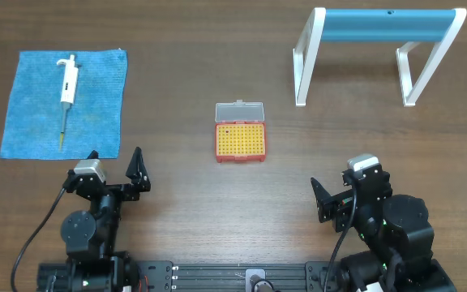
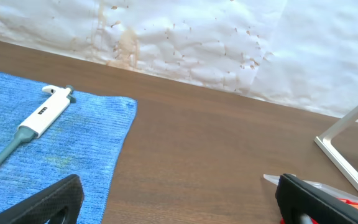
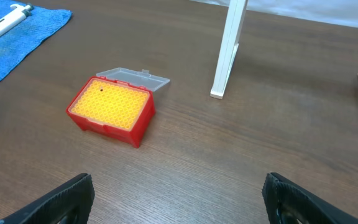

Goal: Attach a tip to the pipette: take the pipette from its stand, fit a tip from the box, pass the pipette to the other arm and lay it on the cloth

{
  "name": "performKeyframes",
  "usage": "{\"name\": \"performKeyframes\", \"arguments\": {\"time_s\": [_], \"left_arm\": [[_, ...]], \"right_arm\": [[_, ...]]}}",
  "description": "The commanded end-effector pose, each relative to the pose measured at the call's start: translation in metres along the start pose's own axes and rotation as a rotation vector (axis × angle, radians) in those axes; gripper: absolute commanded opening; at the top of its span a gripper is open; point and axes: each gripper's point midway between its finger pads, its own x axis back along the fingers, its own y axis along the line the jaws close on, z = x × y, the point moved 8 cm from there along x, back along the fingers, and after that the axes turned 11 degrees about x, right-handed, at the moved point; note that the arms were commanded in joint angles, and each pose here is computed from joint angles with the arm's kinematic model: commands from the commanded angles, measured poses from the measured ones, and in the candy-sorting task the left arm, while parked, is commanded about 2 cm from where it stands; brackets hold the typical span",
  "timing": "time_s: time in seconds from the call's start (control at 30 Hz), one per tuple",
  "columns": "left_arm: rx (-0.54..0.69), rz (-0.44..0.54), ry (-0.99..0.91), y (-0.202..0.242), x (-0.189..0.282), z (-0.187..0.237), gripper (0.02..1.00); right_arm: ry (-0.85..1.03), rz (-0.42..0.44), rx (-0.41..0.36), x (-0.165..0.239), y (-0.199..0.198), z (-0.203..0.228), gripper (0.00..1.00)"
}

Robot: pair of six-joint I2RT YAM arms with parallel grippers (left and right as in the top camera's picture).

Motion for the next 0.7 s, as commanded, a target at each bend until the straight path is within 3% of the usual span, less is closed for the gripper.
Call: {"name": "performKeyframes", "arguments": {"time_s": [0.03,0.3,0.37,0.4,0.53,0.6,0.63,0.7], "left_arm": [[0.007,0.002,-0.050,0.003,-0.003,0.001,0.996],[0.007,0.001,-0.050,0.003,-0.003,0.001,0.998],[0.007,0.001,-0.050,0.003,-0.003,0.001,0.996],[0.007,0.001,-0.050,0.003,-0.003,0.001,0.998],[0.007,0.001,-0.050,0.003,-0.003,0.001,0.996],[0.007,0.001,-0.050,0.003,-0.003,0.001,0.996],[0.007,0.001,-0.050,0.003,-0.003,0.001,0.996],[0.007,0.001,-0.050,0.003,-0.003,0.001,0.996]], "right_arm": [[-0.007,0.015,0.016,0.001,-0.001,0.000,0.888],[-0.007,0.015,0.016,0.001,-0.001,0.000,0.886],[0.020,0.060,0.061,0.001,-0.005,0.003,0.886],[0.018,0.114,0.068,0.002,-0.010,0.004,0.886],[-0.220,0.502,0.019,-0.009,-0.056,0.011,0.886],[-0.366,0.571,0.034,-0.014,-0.060,0.026,0.886],[-0.421,0.554,0.055,-0.022,-0.058,0.035,0.886],[-0.393,0.440,0.066,-0.046,-0.049,0.057,0.886]]}}
